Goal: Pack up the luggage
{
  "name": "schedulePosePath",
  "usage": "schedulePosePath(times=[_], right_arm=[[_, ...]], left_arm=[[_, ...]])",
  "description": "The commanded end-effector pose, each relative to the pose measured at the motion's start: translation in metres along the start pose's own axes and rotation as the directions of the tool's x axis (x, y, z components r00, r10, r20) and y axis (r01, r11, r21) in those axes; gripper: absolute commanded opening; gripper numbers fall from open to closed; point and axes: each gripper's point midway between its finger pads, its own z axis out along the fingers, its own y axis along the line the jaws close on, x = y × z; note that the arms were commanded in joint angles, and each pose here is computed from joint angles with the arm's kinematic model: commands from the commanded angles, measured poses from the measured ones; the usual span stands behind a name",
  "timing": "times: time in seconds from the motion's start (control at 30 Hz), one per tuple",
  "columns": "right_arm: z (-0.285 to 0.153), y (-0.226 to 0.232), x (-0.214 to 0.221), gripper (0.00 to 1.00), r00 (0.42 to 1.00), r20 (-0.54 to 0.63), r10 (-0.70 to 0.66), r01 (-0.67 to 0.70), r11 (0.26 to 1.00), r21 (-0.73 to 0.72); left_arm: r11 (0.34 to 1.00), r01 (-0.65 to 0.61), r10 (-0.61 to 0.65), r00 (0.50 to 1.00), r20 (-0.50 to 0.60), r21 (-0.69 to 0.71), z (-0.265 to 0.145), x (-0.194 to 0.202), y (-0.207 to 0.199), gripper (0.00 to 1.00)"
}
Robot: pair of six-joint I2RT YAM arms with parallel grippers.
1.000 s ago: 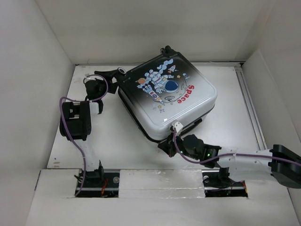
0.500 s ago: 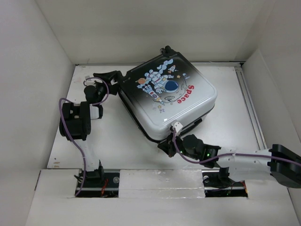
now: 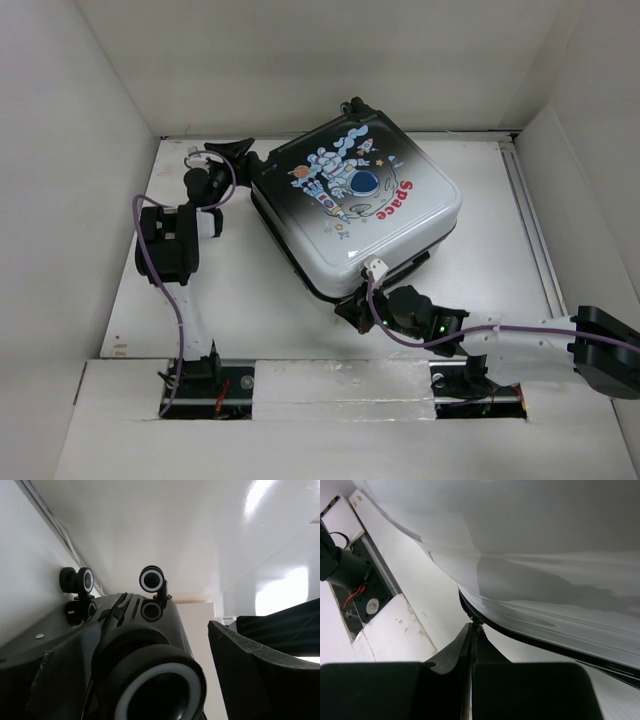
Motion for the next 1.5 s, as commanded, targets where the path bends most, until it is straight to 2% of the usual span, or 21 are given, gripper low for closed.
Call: schedulePosePath(times=[0.0,0.07,0.2,0.27,0.3,0.33,0.5,0.63,0.7,0.73,0.83,0.87,0.9,1.03,1.1,1.17,1.2,1.23,1.3,1.4,1.47], right_arm=[[-0.002,0.028,0.001,0.00,1.000,-0.029,0.002,-0.005,0.993,-0.116],[-0.003,0.029,0.002,0.00,0.999,-0.033,0.001,-0.005,0.992,-0.124],[-0.003,0.029,0.002,0.00,0.999,-0.034,0.010,-0.014,0.992,-0.124],[-0.003,0.026,0.005,0.00,0.999,-0.038,0.010,-0.014,0.994,-0.112],[-0.002,0.024,0.004,0.00,0.999,-0.032,0.010,-0.013,0.995,-0.101],[-0.004,0.026,0.001,0.00,0.999,-0.024,0.022,-0.024,0.994,-0.105],[-0.008,0.011,-0.011,0.00,0.999,0.007,0.051,-0.050,0.996,-0.074],[-0.017,-0.011,-0.030,0.00,0.995,0.053,0.080,-0.078,0.996,-0.042],[-0.024,-0.023,-0.038,0.00,0.996,0.065,0.057,-0.056,0.998,-0.011],[-0.027,-0.032,-0.053,0.00,0.994,0.093,0.055,-0.056,0.998,0.013],[-0.034,-0.049,-0.070,0.00,0.994,0.107,0.020,-0.026,0.998,0.056],[-0.037,-0.057,-0.085,0.00,0.991,0.132,0.017,-0.026,0.997,0.067],[-0.039,-0.062,-0.095,0.00,0.989,0.151,-0.001,-0.011,0.997,0.077],[-0.039,-0.086,-0.103,0.00,0.990,0.139,0.010,-0.029,0.990,0.135],[-0.040,-0.090,-0.104,0.00,0.989,0.146,0.023,-0.045,0.988,0.150],[-0.038,-0.083,-0.099,0.00,0.982,0.170,0.078,-0.101,0.986,0.132],[-0.034,-0.074,-0.091,0.00,0.980,0.173,0.098,-0.120,0.985,0.121],[-0.033,-0.070,-0.076,0.00,0.978,0.166,0.126,-0.145,0.983,0.113],[-0.028,-0.050,-0.075,0.00,0.955,0.221,0.198,-0.214,0.976,0.049],[-0.016,-0.020,-0.054,0.00,0.962,0.186,0.199,-0.210,0.977,0.038],[-0.004,0.004,-0.064,0.00,0.972,0.179,0.155,-0.166,0.985,0.046]], left_arm=[[0.991,-0.010,0.014,0.999,-0.030,0.135,0.003,0.006,-0.037,0.83],[0.990,0.001,0.002,1.000,-0.022,0.140,0.005,0.008,-0.035,0.72],[0.988,-0.004,0.006,1.000,-0.013,0.152,0.007,0.005,-0.037,0.38],[0.987,-0.007,0.010,1.000,-0.014,0.160,0.007,0.006,-0.039,0.13],[0.987,-0.017,0.018,1.000,-0.003,0.160,0.005,0.005,-0.039,0.04],[0.989,-0.011,0.011,1.000,-0.002,0.145,0.003,0.006,-0.033,0.00],[0.983,-0.084,0.081,0.996,0.025,0.164,-0.012,0.007,-0.043,0.00],[0.974,-0.139,0.122,0.987,0.102,0.180,-0.048,-0.004,-0.057,0.00],[0.969,-0.170,0.148,0.980,0.133,0.181,-0.062,-0.005,-0.062,0.00],[0.974,-0.171,0.148,0.977,0.151,0.149,-0.073,-0.003,-0.051,0.00],[0.957,-0.245,0.211,0.954,0.212,0.152,-0.097,0.000,-0.065,0.00],[0.968,-0.230,0.203,0.955,0.217,0.106,-0.110,0.004,-0.048,0.00],[0.958,-0.254,0.219,0.948,0.232,0.131,-0.121,0.010,-0.061,0.00],[0.958,-0.284,0.265,0.934,0.241,0.045,-0.157,0.046,-0.039,0.00],[0.941,-0.339,0.324,0.908,0.266,0.012,-0.177,0.061,-0.037,0.00],[0.933,-0.351,0.361,0.898,0.252,-0.085,-0.186,0.069,-0.018,0.00],[0.925,-0.366,0.381,0.882,0.276,-0.105,-0.189,0.068,-0.020,0.00],[0.906,-0.415,0.421,0.870,0.258,-0.079,-0.195,0.085,-0.030,0.00],[0.892,-0.428,0.451,0.861,0.235,-0.145,-0.203,0.093,-0.017,0.00],[0.880,-0.457,0.474,0.853,0.219,-0.126,-0.213,0.103,-0.022,0.00],[0.881,-0.462,0.474,0.857,0.203,-0.107,-0.217,0.108,-0.027,0.00]])
